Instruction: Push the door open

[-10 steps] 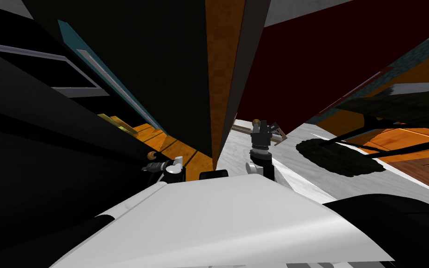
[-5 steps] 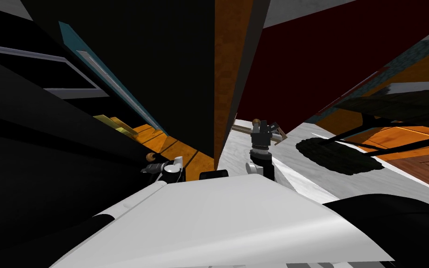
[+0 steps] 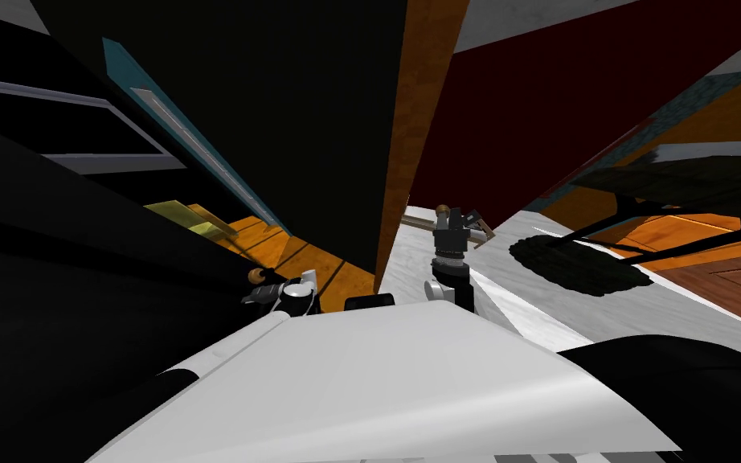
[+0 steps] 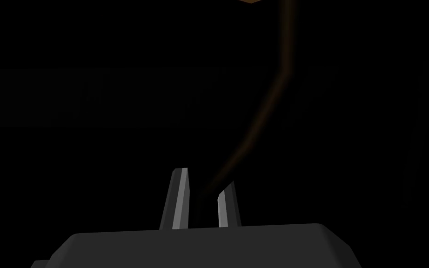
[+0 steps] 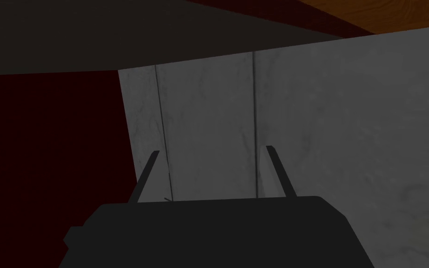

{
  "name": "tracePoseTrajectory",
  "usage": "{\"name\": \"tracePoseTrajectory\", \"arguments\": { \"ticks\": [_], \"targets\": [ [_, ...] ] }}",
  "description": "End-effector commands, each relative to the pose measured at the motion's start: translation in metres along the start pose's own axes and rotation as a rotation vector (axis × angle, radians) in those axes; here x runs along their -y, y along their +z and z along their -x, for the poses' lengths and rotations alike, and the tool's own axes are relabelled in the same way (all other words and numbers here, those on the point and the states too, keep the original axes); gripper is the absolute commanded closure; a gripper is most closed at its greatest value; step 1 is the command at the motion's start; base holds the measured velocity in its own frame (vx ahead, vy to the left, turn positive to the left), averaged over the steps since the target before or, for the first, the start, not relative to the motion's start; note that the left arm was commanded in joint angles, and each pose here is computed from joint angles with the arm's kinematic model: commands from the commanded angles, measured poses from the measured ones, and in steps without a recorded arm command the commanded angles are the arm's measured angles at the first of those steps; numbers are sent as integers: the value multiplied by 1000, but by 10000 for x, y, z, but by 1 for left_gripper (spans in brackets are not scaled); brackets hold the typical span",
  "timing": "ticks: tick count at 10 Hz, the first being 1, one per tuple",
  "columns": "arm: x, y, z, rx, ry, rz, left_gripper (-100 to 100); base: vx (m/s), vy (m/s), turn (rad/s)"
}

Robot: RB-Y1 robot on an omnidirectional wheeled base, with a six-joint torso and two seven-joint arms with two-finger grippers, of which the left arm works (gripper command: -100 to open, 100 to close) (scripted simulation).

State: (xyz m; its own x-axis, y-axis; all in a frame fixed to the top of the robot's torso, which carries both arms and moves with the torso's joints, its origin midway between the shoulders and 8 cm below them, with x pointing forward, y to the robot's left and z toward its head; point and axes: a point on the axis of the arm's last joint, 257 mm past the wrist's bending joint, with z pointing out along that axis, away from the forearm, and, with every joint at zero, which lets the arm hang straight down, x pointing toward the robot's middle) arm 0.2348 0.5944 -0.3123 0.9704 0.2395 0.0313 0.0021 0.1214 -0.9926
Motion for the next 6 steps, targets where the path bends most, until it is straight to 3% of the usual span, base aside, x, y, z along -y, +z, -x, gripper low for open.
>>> {"name": "tracePoseTrajectory", "arguments": {
  "ticks": [1,6],
  "targets": [
    [60,40,88,40,-5,-19,100,-15,113,-38],
    [7,-68,249,105,5,0,100,12,90,-19]
  ]
}}
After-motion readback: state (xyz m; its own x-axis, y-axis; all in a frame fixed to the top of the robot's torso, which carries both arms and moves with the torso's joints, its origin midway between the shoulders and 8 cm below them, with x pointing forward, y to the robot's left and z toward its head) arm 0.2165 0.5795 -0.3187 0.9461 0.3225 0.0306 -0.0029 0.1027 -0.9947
